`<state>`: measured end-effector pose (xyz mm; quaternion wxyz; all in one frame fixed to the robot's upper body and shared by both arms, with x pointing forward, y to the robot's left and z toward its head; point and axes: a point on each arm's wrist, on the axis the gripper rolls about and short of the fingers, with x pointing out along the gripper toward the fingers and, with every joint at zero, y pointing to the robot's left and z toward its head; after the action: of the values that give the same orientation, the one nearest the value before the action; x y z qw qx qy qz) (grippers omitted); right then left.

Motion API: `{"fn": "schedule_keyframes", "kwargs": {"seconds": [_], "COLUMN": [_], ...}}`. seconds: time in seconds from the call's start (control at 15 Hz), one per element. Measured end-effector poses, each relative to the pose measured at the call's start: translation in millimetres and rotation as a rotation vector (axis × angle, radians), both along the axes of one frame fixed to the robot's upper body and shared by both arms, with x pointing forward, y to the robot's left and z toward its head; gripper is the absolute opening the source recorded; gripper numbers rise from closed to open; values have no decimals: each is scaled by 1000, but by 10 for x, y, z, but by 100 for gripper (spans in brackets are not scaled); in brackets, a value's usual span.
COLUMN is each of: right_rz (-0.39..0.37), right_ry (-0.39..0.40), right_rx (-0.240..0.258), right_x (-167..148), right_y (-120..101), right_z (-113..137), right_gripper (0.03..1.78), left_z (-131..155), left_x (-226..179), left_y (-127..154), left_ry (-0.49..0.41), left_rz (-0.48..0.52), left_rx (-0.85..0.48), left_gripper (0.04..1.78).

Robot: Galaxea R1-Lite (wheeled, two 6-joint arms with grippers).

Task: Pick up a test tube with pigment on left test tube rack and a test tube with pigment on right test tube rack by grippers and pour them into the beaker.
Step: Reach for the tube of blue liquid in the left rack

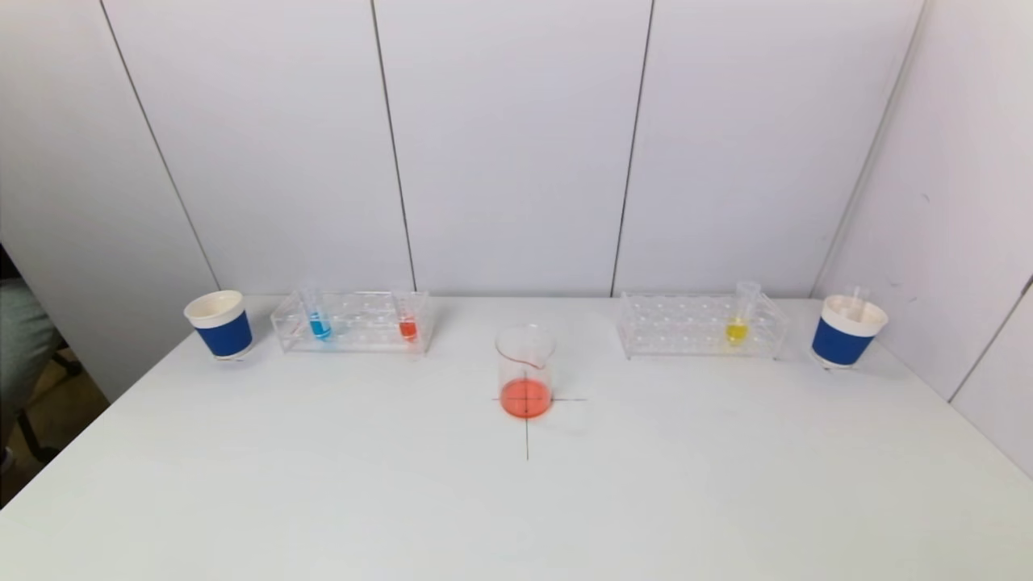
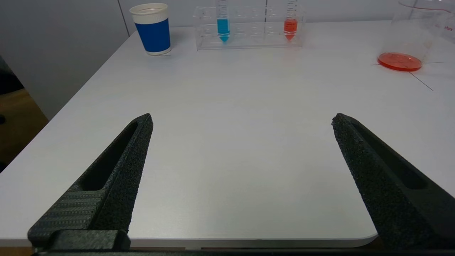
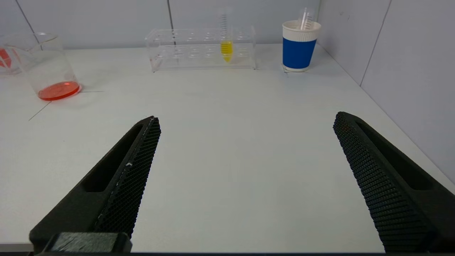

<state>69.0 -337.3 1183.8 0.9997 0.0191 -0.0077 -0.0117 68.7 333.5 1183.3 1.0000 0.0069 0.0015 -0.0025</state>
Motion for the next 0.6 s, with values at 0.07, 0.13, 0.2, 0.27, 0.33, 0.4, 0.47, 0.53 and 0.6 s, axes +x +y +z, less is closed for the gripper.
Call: {"fn": "schedule_keyframes", "kwargs": {"seconds": [0.07,0.13,0.2,0.27,0.33,0.4,0.47,0.53,0.6], "right_rz": [1,1,1,0,0,1,0,0,0], "right_ry": [0,0,0,0,0,0,0,0,0], "right_rx": [0,0,0,0,0,0,0,0,0], "right_x": [0,0,0,0,0,0,0,0,0], "right_y": [0,0,0,0,0,0,0,0,0], "right_z": [0,0,0,0,0,0,0,0,0], "right_gripper": [177,177,177,177,177,177,177,177,177], "left_z": [0,0,0,0,0,0,0,0,-1], "left_x": [0,0,0,0,0,0,0,0,0], "left_y": [0,0,0,0,0,0,0,0,0], "left_ry": [0,0,0,0,0,0,0,0,0], "left_rz": [0,0,0,0,0,0,0,0,0], "left_rx": [0,0,0,0,0,0,0,0,0], "left_gripper": [176,176,176,176,176,176,176,176,176]}}
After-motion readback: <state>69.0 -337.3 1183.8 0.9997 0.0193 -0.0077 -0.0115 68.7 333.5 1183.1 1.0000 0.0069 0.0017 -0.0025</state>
